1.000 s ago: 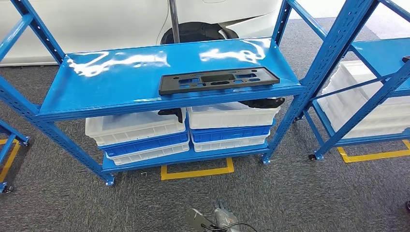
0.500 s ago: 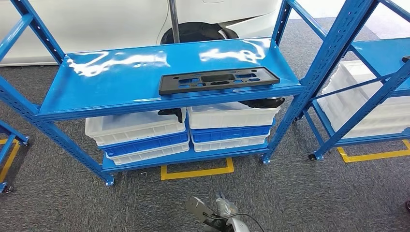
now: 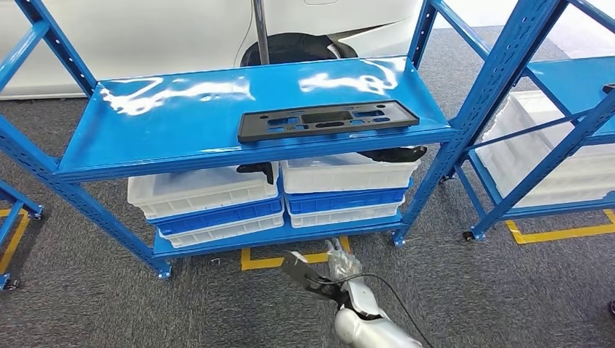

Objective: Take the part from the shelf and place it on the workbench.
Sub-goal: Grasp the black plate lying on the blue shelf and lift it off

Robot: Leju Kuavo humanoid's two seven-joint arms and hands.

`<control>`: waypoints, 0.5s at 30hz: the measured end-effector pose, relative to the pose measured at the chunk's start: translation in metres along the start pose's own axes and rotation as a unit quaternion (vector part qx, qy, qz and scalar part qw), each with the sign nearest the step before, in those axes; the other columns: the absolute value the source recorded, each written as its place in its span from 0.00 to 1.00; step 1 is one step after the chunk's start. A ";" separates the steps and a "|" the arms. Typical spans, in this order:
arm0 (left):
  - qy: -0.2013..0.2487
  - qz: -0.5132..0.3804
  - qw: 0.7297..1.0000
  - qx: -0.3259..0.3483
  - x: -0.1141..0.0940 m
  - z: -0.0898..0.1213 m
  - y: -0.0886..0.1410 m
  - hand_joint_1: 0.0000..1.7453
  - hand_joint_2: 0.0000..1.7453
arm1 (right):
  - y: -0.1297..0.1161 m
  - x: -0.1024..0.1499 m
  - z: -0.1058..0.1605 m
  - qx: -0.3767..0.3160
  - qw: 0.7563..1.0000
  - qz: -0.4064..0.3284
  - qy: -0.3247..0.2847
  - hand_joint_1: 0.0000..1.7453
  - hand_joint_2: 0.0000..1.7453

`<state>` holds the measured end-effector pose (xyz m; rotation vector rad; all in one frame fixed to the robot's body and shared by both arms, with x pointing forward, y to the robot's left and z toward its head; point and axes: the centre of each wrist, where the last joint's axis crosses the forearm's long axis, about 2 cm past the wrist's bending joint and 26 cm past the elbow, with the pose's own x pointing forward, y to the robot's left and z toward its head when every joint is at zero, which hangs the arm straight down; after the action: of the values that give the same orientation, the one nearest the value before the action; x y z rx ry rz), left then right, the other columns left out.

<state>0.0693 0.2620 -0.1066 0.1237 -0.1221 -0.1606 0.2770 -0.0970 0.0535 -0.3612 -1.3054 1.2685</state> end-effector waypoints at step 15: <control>-0.012 -0.002 1.000 -0.015 0.001 0.001 -0.007 0.00 0.00 | -0.143 0.022 -0.043 -0.119 0.972 0.204 0.002 0.00 1.00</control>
<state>0.0687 0.2544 -0.1063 0.0916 -0.1426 -0.1680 0.3772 -0.1109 0.1654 -0.8347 -1.4306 1.4476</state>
